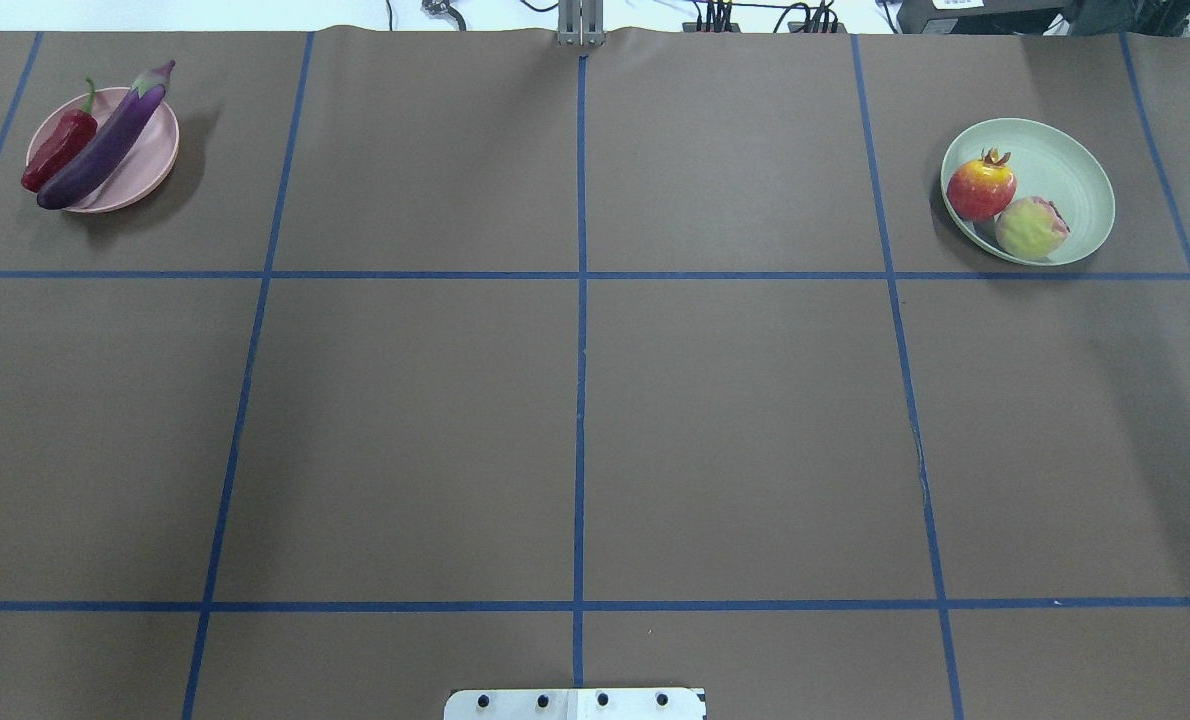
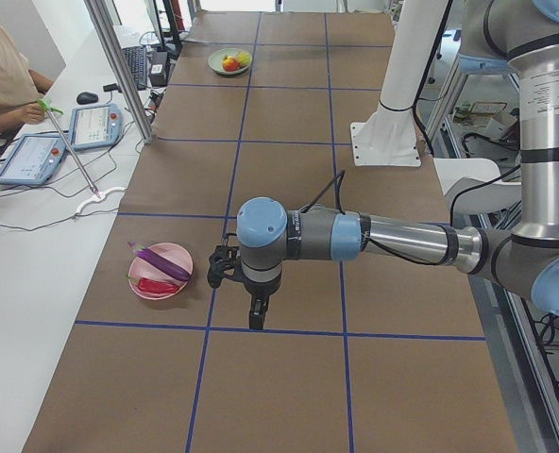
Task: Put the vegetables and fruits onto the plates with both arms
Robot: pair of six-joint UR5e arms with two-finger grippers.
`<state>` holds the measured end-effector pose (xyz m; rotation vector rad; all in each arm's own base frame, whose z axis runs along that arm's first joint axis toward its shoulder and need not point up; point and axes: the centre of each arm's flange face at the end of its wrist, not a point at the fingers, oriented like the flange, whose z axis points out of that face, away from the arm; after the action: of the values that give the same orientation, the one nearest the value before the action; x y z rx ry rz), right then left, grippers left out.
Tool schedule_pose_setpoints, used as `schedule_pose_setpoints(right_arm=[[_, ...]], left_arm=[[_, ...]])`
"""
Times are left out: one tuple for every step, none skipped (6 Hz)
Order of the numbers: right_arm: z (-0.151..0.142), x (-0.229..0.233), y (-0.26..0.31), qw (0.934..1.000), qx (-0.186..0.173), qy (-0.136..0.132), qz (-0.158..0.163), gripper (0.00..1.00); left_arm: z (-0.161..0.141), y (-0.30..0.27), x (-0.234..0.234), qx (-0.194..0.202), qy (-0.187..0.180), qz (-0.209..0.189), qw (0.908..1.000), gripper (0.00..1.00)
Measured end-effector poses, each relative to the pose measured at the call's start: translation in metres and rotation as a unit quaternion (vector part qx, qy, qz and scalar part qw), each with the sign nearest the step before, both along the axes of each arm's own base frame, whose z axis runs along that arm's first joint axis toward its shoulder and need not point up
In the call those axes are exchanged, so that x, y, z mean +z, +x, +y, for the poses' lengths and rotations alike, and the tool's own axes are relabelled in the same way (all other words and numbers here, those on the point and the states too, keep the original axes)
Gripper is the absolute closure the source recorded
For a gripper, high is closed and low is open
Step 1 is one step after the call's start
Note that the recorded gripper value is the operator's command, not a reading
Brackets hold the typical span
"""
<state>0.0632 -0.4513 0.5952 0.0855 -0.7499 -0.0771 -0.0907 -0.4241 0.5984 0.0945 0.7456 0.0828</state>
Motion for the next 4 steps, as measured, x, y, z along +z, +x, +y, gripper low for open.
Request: schedule_pose_setpoints(right_arm=[[0.0005,0.0006,0.0002,1.0000,0.000,-0.001,0.001,0.00],[0.0006,0.0011,0.0002,1.0000,0.000,-0.001,0.001,0.00],[0.0003,0.0012,-0.0007,1.0000,-0.001,-0.001,0.002,0.00],[0.0000,0.0012,-0.0016,1.0000,-0.001,-0.001,0.002,0.00]], left_arm=[[0.0001,0.0003,-0.0002,0.000,0.000,0.000,1.0000,0.00],[0.0001,0.0005,-0.0008,0.000,0.001,0.001,1.0000,0.00],[0.0001,0.0006,-0.0009,0.000,0.001,0.001,1.0000,0.00],[0.0000,0.0006,-0.0010,0.000,0.001,0.001,1.0000,0.00]])
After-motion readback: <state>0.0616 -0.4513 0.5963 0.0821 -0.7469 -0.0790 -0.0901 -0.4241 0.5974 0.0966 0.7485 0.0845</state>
